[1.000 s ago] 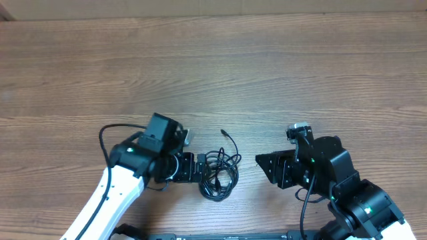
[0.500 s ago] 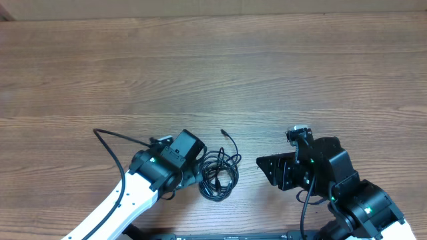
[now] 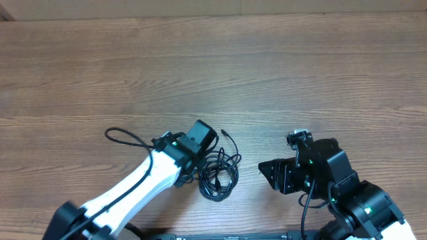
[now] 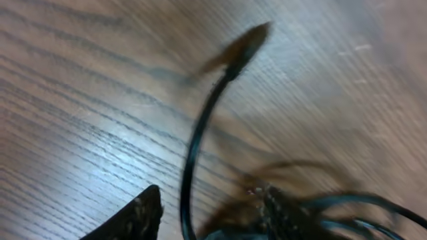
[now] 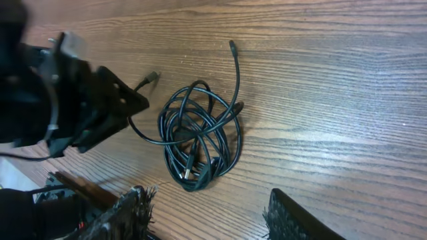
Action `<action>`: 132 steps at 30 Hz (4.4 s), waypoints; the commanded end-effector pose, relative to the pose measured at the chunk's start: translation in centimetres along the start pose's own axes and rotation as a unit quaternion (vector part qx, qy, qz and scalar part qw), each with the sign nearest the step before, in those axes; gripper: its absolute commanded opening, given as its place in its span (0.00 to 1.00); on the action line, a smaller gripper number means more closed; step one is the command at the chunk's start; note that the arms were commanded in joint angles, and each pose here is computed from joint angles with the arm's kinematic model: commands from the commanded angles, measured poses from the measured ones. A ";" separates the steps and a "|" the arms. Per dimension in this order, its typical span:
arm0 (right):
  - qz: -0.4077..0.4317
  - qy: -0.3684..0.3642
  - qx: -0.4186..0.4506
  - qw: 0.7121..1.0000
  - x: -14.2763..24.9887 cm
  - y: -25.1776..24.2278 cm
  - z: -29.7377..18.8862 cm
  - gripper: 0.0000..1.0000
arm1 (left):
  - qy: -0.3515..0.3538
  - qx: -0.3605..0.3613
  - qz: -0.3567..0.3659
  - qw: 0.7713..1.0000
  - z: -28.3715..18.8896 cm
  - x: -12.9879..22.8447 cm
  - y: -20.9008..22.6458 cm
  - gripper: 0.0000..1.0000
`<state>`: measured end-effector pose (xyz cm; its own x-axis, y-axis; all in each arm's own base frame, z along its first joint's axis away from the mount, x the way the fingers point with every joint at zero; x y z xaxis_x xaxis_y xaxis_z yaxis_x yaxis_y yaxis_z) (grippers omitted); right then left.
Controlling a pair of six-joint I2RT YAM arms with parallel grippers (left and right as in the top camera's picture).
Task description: Untangle cables
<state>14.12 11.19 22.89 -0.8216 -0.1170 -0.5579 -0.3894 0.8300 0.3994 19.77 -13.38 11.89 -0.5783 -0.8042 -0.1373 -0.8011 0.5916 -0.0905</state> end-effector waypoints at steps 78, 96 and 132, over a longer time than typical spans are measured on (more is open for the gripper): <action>-0.002 -0.002 -0.002 1.000 -0.1 0.2 -0.3 0.56 | 0.020 0.118 0.186 0.975 -3.2 5.3 -2.7 0.77; -0.003 -0.008 0.010 1.000 -0.3 0.0 -0.3 0.61 | 0.043 0.178 0.320 0.930 -10.0 -3.3 -5.4 0.25; -0.002 -0.013 0.024 1.000 -0.4 -0.3 -0.3 0.64 | 0.253 0.092 0.542 0.796 1.7 4.8 4.0 0.55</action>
<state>14.25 10.83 22.70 -0.8211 -0.1130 -0.5594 -0.3688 0.8531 0.3691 15.05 -14.76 10.22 -0.9495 0.3018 0.0863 0.2588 0.9084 -0.3285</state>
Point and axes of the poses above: each gripper's point midway between its finger pads, its own z axis out along the fingers, its own y axis along the line the jaws close on, x = y × z, the point moved 8 cm from there along -z, back along the fingers, and after that the axes turned 10 degrees about -z, right-handed, at the moved point
